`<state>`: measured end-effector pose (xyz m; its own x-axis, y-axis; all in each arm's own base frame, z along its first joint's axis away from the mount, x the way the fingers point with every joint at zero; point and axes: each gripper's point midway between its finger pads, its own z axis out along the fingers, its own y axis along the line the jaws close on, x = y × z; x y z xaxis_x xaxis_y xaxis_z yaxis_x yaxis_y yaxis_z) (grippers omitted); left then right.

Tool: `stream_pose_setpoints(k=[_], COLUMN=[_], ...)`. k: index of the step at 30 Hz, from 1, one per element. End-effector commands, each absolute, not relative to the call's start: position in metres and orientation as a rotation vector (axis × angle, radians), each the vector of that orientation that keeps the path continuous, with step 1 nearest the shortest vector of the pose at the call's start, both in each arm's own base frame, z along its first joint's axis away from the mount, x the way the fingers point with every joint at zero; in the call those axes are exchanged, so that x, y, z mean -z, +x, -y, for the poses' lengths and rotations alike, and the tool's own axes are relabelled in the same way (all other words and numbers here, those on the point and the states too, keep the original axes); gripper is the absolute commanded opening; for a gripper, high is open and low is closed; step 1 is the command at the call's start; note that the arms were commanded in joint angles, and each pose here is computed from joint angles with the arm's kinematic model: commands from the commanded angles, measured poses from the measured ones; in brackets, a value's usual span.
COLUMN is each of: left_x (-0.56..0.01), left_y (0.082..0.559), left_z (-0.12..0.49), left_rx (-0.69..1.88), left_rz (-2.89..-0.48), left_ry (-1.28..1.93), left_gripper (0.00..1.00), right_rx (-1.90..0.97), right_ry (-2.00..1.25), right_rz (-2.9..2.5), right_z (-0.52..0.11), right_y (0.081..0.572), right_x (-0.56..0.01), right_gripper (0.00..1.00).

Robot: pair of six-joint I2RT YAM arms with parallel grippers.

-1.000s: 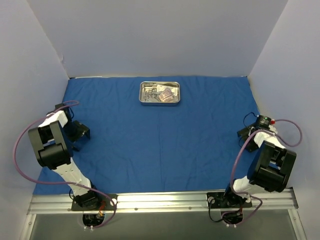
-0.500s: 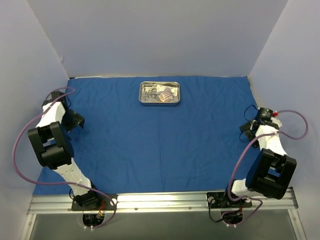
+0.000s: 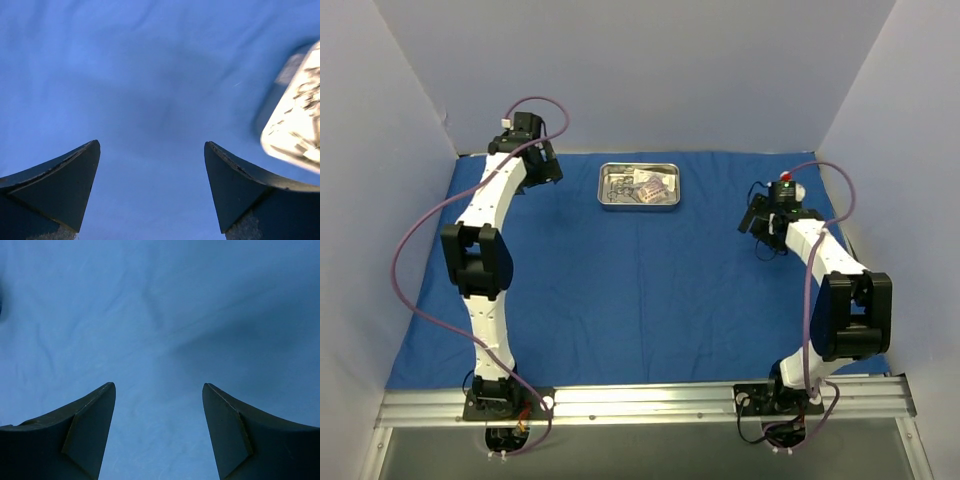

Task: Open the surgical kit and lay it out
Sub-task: Move the container from the surgical kit.

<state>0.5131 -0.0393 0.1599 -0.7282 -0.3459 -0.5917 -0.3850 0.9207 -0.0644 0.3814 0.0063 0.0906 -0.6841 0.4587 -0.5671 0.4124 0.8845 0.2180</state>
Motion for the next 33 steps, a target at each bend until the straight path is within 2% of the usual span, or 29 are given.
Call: stream_pose_setpoints(k=[1, 5, 7, 8, 10, 14, 17, 26, 33], left_x=[-0.175, -0.147, -0.153, -0.136, -0.133, -0.117, -0.108, -0.063, -0.051], left_y=[0.541, 0.568, 0.579, 0.583, 0.588, 0.595, 0.598, 0.596, 0.598], left_z=[0.066, 0.116, 0.142, 0.150, 0.166, 0.179, 0.182, 0.188, 0.189], left_rx=[-0.046, 0.018, 0.074, 0.073, 0.082, 0.097, 0.097, 0.073, 0.074], left_rz=[-2.401, -2.405, -2.372, -2.391, -2.377, -2.369, -2.361, -2.419, -2.432], left_ry=[-0.407, -0.320, -0.280, -0.262, -0.227, -0.210, -0.206, -0.174, -0.173], left_gripper=[0.95, 0.99, 1.00, 0.95, 0.92, 0.81, 0.78, 0.64, 0.53], right_rx=[-0.171, -0.219, -0.242, -0.249, -0.263, -0.276, -0.294, -0.305, -0.299], right_ry=[0.472, 0.400, 0.363, 0.351, 0.319, 0.291, 0.278, 0.266, 0.265], right_rz=[-2.425, -2.462, -2.479, -2.490, -2.506, -2.528, -2.534, -2.550, -2.551], right_z=[-0.038, -0.069, -0.085, -0.090, -0.101, -0.111, -0.117, -0.125, -0.125], right_y=[0.393, 0.395, 0.394, 0.394, 0.391, 0.389, 0.387, 0.380, 0.376], right_x=[-0.098, -0.086, -0.082, -0.079, -0.075, -0.069, -0.067, -0.061, -0.061], right_gripper=[0.66, 0.66, 0.66, 0.66, 0.65, 0.66, 0.66, 0.66, 0.66])
